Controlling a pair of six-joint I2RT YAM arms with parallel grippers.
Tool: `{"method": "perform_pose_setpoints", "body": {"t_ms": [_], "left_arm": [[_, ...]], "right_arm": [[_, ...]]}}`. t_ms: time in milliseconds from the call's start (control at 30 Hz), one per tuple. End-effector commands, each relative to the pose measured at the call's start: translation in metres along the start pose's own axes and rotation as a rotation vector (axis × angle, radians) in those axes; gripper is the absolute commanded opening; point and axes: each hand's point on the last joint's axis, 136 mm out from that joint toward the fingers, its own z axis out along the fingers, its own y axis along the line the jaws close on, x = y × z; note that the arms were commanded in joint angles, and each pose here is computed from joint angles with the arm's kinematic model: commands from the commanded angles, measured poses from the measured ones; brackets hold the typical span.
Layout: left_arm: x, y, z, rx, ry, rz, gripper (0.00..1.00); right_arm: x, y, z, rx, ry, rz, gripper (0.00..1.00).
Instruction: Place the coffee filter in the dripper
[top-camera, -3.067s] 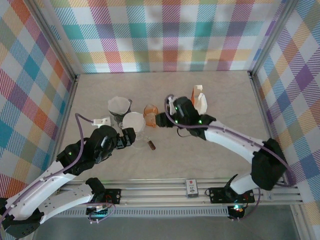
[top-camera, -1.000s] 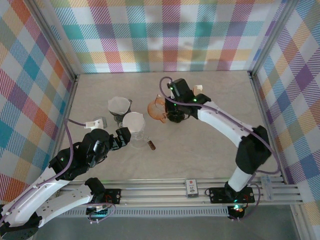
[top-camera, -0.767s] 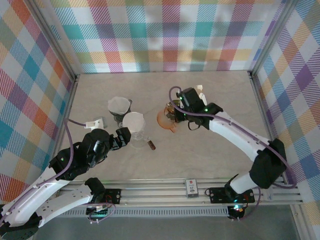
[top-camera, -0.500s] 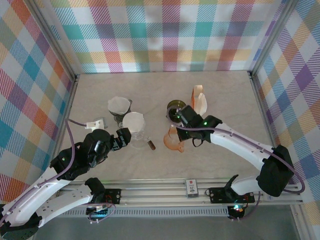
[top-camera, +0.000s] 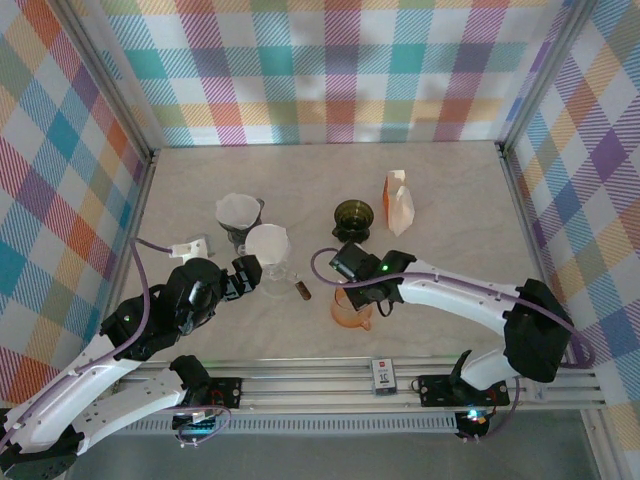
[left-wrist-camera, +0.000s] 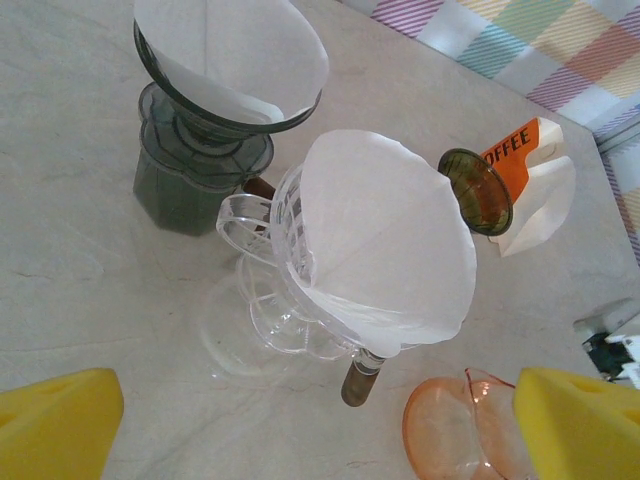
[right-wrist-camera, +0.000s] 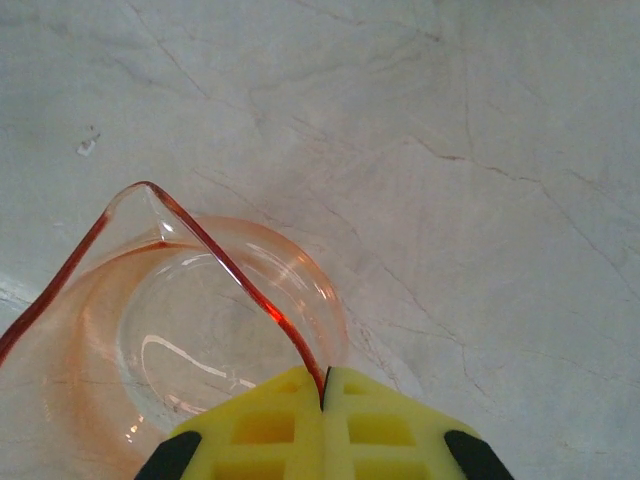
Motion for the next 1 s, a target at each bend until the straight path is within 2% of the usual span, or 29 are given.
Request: {"method": "perform_pose_setpoints", "body": {"t_ms": [0,167,533,600,767,967], "left_arm": [[0.0,0.007,0.003,-0.025,-0.015,-0.013,1.0],[0.0,0.008,0.002,-0.028,-0.015,-0.01,1.0],[0.002,0.008,0.004,-0.026,-0.012,-0.018,1.0],[0.002,0.008,0.004,-0.027,-0.012,-0.017,1.0],[0.003,0.008,0.005,-0.025,-0.011,-0.02,1.0],[0.004,0.007,0.006,-0.021,-0.003,-0.022,1.0]], "right_arm": [[-0.002,0.004,0.005,0.004,-0.019,0.029,0.01],[0.001,0.005,0.008,0.001,-0.016,0.038,0.06],[-0.022,-0.004,-0.022,-0.013,-0.16,0.087,0.49],[-0.03,-0.007,-0.03,-0.012,-0.191,0.096,0.55],[-0.055,-0.024,-0.041,-0.03,-0.245,0.195,0.65],[-0.095,-0.066,-0.026,-0.114,-0.275,0.454,0.68]]}}
